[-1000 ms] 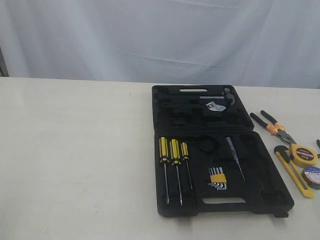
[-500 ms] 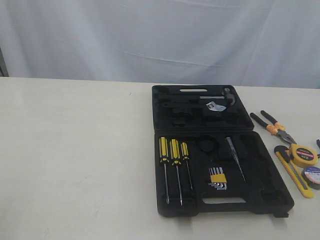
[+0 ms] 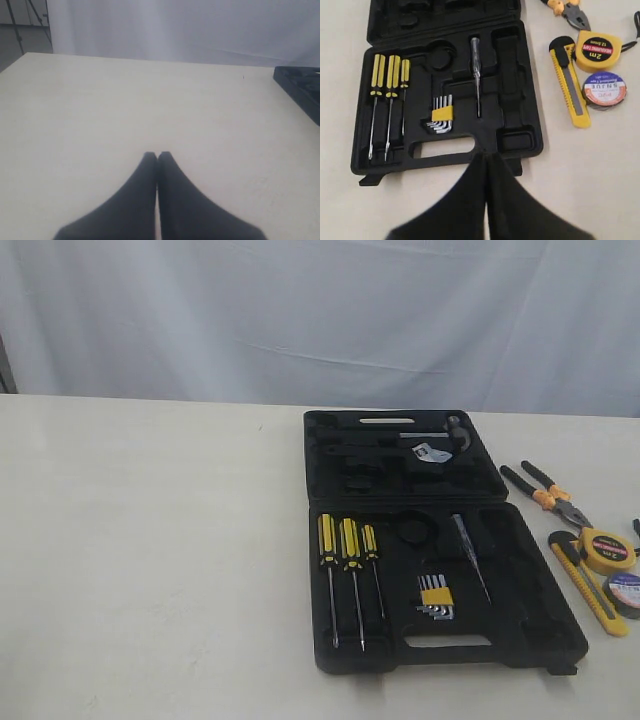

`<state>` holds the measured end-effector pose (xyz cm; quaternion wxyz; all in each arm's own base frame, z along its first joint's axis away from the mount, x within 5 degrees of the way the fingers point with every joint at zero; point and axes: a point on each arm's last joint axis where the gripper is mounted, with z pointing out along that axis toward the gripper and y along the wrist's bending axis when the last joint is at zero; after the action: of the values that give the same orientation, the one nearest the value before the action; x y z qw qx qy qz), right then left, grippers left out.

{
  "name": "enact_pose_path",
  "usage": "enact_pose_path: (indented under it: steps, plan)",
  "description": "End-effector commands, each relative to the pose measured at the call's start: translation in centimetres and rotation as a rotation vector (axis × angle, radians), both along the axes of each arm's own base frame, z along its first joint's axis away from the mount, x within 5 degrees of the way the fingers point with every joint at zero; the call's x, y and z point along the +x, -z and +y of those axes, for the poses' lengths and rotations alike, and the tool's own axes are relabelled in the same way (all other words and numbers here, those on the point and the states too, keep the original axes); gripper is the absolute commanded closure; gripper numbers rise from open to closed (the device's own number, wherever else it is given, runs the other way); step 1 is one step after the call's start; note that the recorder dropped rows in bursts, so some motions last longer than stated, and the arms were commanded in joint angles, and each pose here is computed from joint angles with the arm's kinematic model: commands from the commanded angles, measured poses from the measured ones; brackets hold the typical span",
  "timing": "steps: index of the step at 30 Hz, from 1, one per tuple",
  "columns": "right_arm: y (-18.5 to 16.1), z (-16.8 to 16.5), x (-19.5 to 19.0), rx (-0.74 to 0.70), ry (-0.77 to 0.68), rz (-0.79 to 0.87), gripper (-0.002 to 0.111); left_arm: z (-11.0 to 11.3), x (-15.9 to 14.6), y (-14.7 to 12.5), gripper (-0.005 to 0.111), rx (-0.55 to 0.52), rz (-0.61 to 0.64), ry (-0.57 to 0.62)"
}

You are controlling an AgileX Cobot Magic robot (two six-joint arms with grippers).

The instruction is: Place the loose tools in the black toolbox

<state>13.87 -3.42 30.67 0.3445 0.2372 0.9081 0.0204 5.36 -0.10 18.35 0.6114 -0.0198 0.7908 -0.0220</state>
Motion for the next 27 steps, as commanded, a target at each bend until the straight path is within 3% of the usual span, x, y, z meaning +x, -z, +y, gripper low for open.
enact_pose_path:
  steps: [1, 8, 11, 16, 27]
  plan:
    - [0.1, -0.9, 2.0, -0.032, 0.000, 0.080, 0.109, 0.0, 0.0, 0.1, 0.107, -0.003, 0.001, 0.006]
    - [0.2, -6.1, 11.5, 0.012, -0.110, 0.377, 0.109, 0.0, 0.0, 0.1, 0.107, -0.003, 0.001, 0.006]
    - [3.9, -8.5, 13.3, 0.108, -0.094, 0.495, 0.109, 0.0, 0.0, 0.1, 0.107, -0.003, 0.001, 0.006]
    - [7.6, -9.6, 13.8, 0.095, -0.077, 0.516, 0.109, 0.0, 0.0, 0.1, 0.107, -0.003, 0.001, 0.006]
    - [10.7, -11.0, 15.5, 0.031, -0.054, 0.498, 0.108, 0.0, 0.0, 0.1, 0.107, -0.003, 0.001, 0.006]
